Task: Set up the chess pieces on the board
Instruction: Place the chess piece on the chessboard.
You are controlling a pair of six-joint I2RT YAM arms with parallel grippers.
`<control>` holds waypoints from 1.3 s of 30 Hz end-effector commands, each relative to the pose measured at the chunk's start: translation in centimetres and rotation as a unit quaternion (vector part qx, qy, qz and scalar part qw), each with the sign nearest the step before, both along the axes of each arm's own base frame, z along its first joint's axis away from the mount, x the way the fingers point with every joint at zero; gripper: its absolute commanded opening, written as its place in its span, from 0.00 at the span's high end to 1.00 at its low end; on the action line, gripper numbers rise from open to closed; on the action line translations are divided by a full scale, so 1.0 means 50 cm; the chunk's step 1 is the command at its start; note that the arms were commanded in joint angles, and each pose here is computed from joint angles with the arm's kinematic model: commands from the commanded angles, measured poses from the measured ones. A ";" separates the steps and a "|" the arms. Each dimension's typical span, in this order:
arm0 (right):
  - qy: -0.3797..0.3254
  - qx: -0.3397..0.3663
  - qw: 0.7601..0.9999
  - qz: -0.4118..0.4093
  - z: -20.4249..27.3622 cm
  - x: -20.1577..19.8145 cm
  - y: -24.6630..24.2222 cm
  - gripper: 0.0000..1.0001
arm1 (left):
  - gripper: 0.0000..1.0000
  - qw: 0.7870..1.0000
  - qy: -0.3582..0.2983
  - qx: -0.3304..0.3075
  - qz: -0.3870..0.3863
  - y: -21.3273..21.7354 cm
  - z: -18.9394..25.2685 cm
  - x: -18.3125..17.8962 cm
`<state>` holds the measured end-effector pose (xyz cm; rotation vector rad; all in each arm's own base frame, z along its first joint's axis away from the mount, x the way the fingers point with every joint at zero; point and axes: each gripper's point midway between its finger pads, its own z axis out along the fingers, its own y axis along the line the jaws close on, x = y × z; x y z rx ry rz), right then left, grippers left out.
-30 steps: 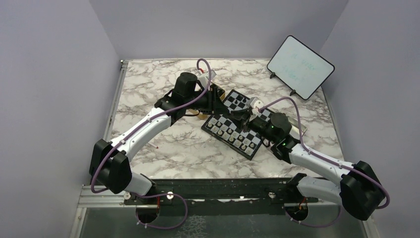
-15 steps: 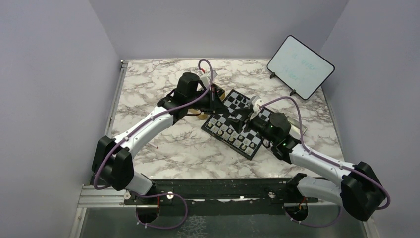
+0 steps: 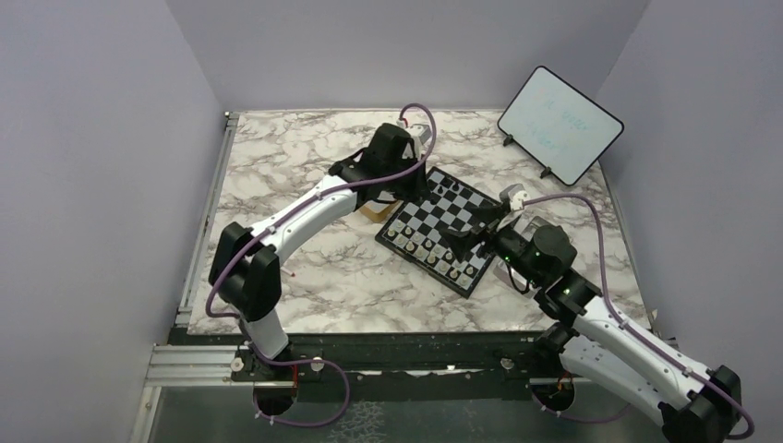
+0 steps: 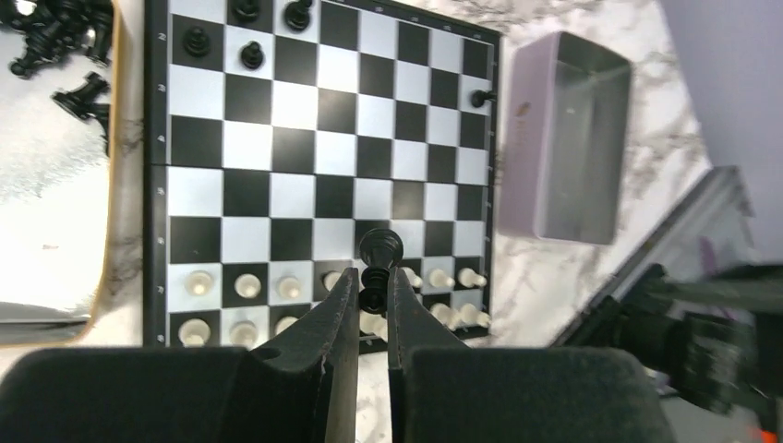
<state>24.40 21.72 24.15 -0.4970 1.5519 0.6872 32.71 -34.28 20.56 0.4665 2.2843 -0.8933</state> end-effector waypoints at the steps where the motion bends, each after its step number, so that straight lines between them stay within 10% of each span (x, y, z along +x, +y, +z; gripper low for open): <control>1: 0.105 0.033 0.985 -0.133 -0.028 0.013 -0.080 0.00 | 0.91 0.994 -0.019 0.101 0.025 0.011 -0.060 0.041; 18: 0.153 0.038 0.957 -0.245 -0.044 -0.009 -0.178 0.00 | 0.90 0.964 -0.027 0.265 0.011 -0.073 -0.202 0.060; 39: 0.171 0.040 0.941 -0.289 -0.045 -0.010 -0.208 0.00 | 0.68 0.966 -0.019 0.257 -0.010 -0.108 -0.222 0.057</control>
